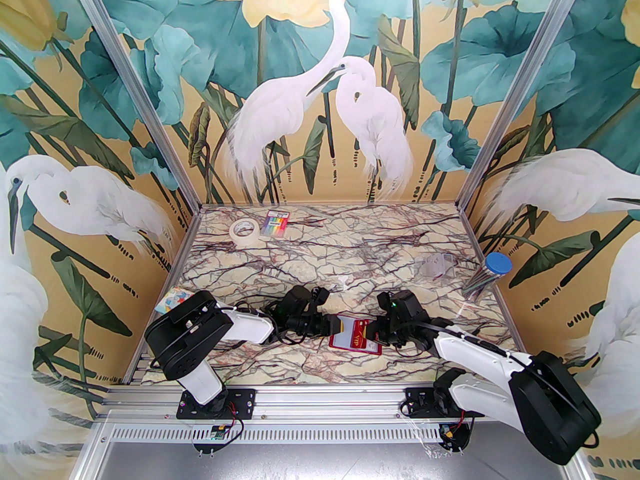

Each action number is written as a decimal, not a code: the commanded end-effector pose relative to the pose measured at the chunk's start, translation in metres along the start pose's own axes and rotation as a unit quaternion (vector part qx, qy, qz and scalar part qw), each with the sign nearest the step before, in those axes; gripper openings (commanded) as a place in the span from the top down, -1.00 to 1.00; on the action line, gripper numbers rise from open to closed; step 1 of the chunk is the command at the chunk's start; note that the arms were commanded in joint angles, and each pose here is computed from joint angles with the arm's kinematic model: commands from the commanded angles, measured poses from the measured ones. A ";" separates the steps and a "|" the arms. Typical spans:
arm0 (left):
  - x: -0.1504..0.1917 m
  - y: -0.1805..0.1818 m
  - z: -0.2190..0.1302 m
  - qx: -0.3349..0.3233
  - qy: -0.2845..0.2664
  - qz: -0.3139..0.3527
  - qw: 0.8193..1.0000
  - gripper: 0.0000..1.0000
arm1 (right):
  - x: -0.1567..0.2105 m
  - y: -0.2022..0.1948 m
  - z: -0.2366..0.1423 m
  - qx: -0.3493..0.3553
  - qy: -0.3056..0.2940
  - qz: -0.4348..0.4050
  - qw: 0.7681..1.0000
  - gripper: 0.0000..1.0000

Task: Put the credit cards into the card holder

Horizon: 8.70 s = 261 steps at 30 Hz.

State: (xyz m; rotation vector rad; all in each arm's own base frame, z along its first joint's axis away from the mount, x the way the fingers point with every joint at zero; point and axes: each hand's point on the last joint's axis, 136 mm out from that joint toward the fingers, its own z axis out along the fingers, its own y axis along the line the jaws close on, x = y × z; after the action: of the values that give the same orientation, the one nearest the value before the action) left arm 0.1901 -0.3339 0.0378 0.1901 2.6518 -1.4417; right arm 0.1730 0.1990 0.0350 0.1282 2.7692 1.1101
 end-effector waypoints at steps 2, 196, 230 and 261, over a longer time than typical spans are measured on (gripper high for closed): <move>0.004 0.015 0.004 -0.034 0.004 -0.005 0.999 0.07 | 0.005 -0.014 0.002 0.034 0.013 0.006 0.999 1.00; 0.006 0.015 0.007 -0.032 0.011 -0.002 0.999 0.07 | -0.011 0.013 0.024 0.162 0.065 -0.024 0.984 0.64; 0.006 0.016 0.007 -0.032 0.013 -0.003 0.999 0.07 | -0.005 0.026 0.041 0.148 0.078 -0.034 0.985 0.68; 0.006 0.016 0.007 -0.032 0.012 -0.003 0.999 0.07 | -0.014 0.025 0.020 0.181 0.040 -0.041 0.982 0.44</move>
State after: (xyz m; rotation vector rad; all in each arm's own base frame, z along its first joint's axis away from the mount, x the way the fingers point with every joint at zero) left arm 0.1904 -0.3345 0.0375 0.1918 2.6574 -1.4331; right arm 0.1864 0.2308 0.0328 -0.0116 3.0129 0.6306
